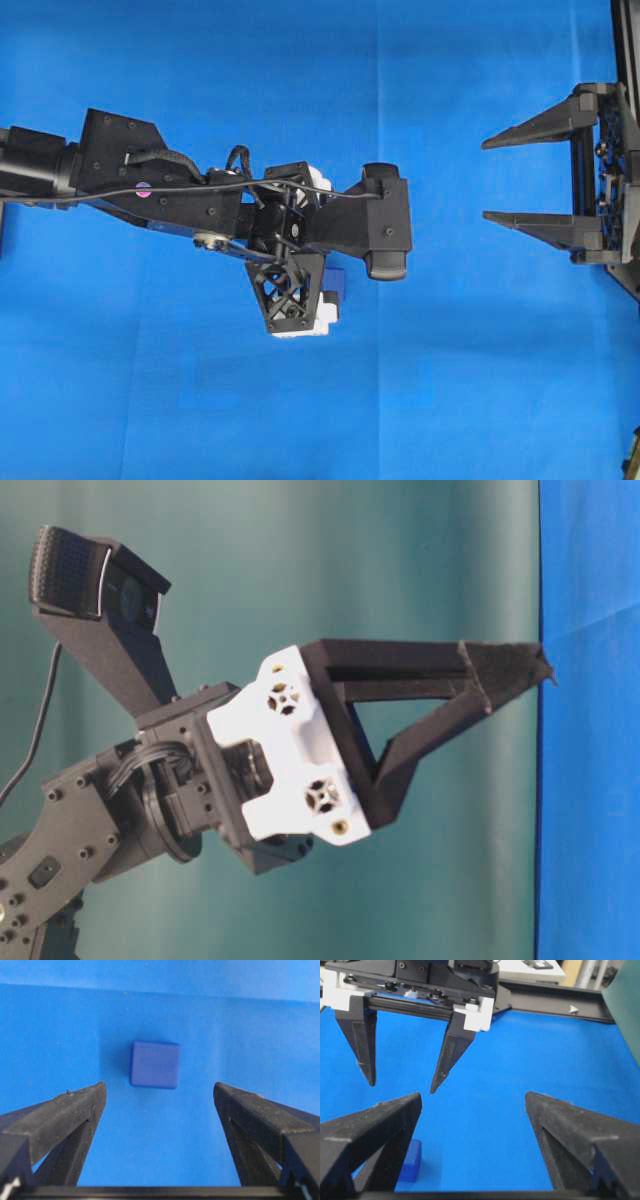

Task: Handover the blue block to the right arm after grasping it with the left arm, then place it in the designated position.
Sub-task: 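Move the open left gripper over the blue cube, then lower the left gripper around the blue cube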

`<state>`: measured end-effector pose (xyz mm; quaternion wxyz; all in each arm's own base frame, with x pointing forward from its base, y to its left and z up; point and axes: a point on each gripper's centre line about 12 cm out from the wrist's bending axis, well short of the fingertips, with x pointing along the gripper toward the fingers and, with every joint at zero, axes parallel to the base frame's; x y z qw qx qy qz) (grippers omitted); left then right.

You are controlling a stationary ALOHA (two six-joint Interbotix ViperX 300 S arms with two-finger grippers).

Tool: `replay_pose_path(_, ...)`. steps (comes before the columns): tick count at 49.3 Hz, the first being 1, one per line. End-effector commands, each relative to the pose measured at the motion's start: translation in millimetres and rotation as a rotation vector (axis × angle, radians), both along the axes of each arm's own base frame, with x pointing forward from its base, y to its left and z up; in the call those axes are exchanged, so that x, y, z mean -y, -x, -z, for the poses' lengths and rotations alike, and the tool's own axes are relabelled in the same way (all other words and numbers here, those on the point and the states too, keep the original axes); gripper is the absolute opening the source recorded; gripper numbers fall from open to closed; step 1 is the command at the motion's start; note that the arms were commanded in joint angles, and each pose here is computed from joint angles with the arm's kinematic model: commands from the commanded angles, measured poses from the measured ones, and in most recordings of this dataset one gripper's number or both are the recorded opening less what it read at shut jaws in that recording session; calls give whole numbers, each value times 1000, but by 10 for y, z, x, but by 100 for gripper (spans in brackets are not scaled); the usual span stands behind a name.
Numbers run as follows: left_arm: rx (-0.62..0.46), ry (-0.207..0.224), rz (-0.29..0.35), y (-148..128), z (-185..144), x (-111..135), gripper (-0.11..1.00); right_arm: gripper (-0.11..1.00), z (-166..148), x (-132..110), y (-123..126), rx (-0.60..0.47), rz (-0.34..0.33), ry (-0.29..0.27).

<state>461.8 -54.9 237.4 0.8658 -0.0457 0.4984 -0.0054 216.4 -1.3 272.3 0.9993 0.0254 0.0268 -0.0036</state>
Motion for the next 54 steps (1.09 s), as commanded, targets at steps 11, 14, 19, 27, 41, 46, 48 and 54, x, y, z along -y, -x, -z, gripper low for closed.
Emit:
replay_pose_path(11, 43, 13, -9, -21, -168, 23, 91, 97, -90, 7, -34, 23, 3, 0)
replay_pose_path(14, 43, 14, -11, -21, -168, 23, 91, 97, -90, 7, -34, 23, 3, 0)
replay_pose_path(19, 42, 11, -5, -18, -162, 30, 91, 97, -90, 7, -34, 23, 3, 2)
replay_pose_path(27, 40, 11, -7, -16, -157, 22, 91, 97, -87, 7, -37, 21, 3, 0)
replay_pose_path(41, 50, 6, 1, -19, -155, 27, 91, 97, -63, 7, -56, 12, 3, 0)
replay_pose_path(46, 55, 3, 2, -18, -156, 25, 91, 97, -68, 7, -61, 11, 3, 0)
replay_pose_path(48, 55, 3, 3, -17, -151, 25, 91, 97, -68, 7, -61, 11, 3, 0)
replay_pose_path(54, 63, 4, 2, -14, -126, 24, 91, 97, -71, 7, -62, 9, 3, -1)
